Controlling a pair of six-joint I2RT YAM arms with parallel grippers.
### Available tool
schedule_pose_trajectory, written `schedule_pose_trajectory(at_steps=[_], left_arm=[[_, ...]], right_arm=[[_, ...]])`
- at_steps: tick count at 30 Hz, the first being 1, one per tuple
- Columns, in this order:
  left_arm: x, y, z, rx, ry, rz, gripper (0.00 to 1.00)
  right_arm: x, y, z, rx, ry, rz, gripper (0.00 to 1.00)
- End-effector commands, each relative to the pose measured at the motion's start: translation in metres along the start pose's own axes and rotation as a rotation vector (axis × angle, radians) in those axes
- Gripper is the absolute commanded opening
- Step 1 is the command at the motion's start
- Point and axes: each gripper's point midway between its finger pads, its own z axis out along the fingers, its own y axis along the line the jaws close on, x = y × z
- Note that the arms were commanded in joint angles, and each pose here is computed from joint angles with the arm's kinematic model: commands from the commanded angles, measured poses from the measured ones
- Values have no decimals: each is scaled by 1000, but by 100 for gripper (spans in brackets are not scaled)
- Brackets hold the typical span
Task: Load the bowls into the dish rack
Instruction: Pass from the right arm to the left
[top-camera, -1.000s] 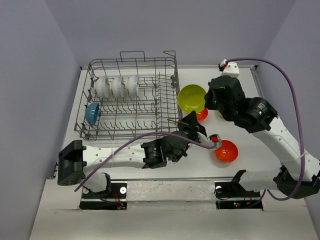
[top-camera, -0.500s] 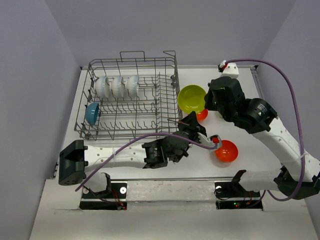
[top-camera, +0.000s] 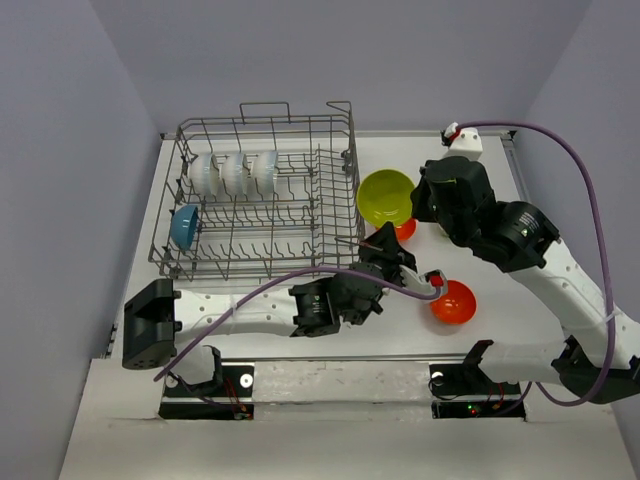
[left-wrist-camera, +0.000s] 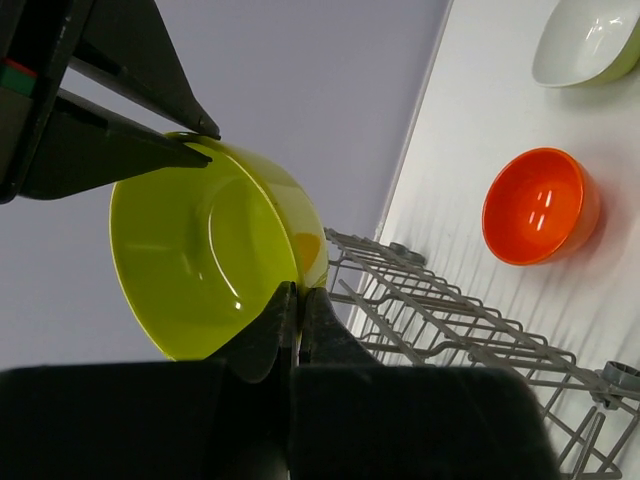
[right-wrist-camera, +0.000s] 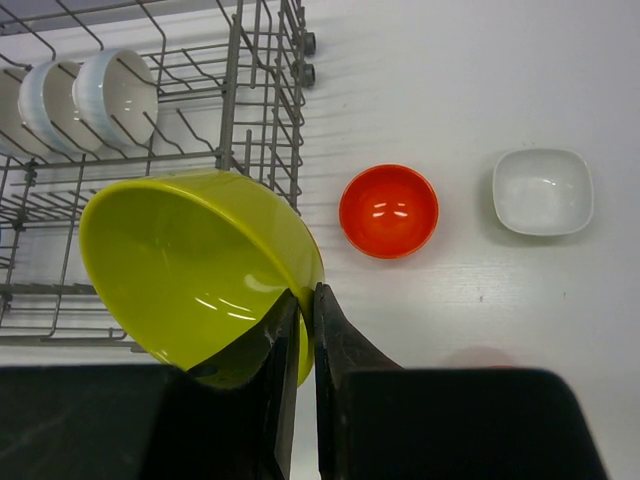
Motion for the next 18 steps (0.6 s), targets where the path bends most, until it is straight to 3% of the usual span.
schedule_pose_trajectory(at_steps=[1,18], left_arm=[[-18,46,-2,-122,-24,-86,0],[-24,46,4,-143,-5,-72,0]], right_arm=[[-12,-1,-8,-14,-56,74,16],[-3,-13,-13,-2,-55,85,28]])
